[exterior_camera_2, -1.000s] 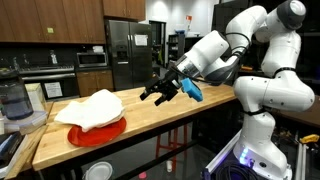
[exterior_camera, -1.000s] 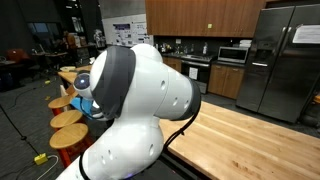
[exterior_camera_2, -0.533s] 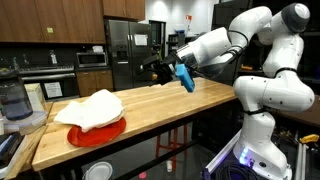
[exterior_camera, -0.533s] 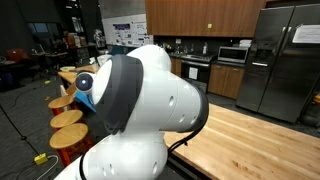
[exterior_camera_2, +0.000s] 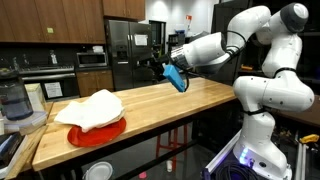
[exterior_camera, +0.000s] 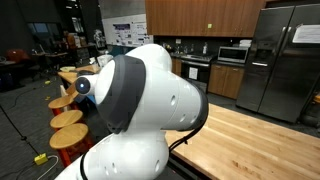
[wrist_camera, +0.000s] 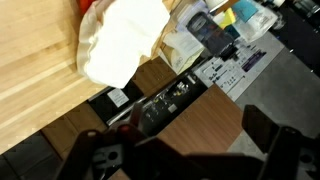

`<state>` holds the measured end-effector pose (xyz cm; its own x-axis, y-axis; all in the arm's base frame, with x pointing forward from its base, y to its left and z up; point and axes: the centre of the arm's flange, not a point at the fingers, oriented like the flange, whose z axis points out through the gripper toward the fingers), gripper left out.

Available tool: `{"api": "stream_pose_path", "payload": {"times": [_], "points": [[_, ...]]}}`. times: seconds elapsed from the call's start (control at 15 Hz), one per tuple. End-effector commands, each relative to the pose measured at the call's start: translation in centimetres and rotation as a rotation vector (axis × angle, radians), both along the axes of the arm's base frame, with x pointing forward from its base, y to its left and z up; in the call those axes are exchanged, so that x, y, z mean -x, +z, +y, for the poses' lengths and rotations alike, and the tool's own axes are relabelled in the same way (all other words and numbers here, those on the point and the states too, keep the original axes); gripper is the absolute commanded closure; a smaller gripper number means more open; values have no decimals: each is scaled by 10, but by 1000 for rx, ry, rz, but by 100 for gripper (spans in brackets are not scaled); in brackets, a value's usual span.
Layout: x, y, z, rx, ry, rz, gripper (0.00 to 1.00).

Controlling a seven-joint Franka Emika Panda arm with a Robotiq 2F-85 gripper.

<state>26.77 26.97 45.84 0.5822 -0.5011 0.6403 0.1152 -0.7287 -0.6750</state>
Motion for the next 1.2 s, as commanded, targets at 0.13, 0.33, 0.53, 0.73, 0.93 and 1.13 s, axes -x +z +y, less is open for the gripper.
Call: {"api": "stream_pose_path", "payload": {"times": [0.13, 0.33, 0.53, 0.73, 0.93, 1.13], "points": [[-37, -20, 21, 31, -187, -13, 0], [-46, -31, 29, 85, -264, -17, 0], [-50, -39, 33, 127, -322, 2, 0], [-50, -49, 37, 177, -358, 22, 0], [-43, -57, 41, 220, -354, 58, 0], [-34, -62, 43, 262, -336, 99, 0]]}}
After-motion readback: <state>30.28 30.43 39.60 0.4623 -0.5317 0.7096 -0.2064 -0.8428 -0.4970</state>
